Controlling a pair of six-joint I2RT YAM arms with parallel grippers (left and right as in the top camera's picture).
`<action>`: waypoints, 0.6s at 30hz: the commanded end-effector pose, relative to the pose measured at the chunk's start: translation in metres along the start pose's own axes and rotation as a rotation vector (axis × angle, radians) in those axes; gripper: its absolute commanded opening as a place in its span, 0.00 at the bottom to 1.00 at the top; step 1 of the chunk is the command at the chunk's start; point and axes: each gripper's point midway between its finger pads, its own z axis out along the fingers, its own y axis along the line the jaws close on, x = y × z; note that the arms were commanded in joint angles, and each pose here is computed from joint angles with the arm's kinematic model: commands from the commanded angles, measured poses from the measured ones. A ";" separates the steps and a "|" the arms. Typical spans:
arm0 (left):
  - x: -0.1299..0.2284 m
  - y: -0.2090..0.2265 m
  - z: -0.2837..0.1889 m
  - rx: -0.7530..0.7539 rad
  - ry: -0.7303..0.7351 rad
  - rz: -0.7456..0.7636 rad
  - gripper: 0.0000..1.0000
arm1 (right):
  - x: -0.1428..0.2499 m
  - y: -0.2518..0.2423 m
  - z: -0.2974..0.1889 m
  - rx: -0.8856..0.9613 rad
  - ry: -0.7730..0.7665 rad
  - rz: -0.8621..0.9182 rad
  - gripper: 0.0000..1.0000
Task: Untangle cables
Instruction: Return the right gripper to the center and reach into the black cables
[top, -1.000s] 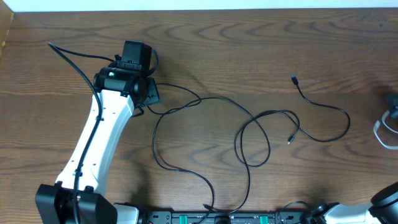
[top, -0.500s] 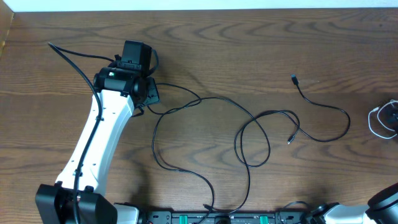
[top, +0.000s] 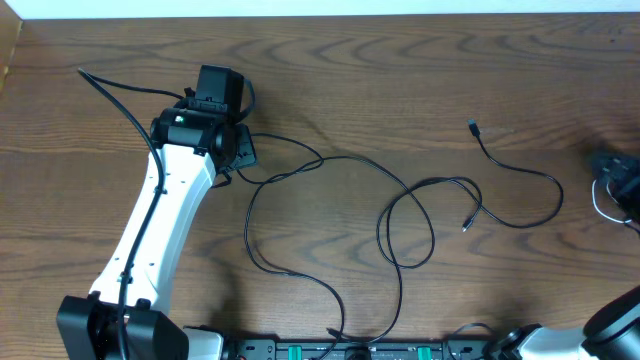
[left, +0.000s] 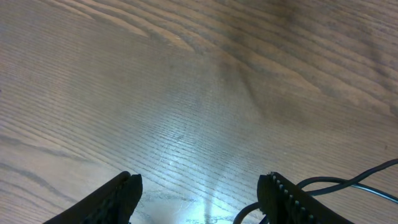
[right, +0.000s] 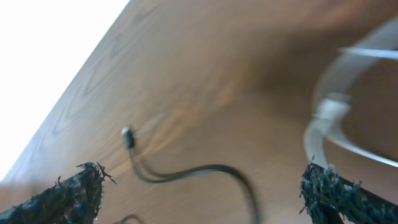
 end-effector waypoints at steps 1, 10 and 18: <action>-0.002 0.000 -0.001 0.001 -0.010 -0.004 0.66 | 0.001 0.047 0.009 -0.062 0.018 -0.135 0.99; -0.019 -0.008 -0.002 0.032 -0.077 -0.021 0.65 | 0.062 0.135 0.054 -0.196 0.209 -0.331 0.99; -0.029 -0.012 -0.004 0.054 -0.119 -0.057 0.65 | 0.152 0.198 0.074 -0.274 0.425 -0.586 0.99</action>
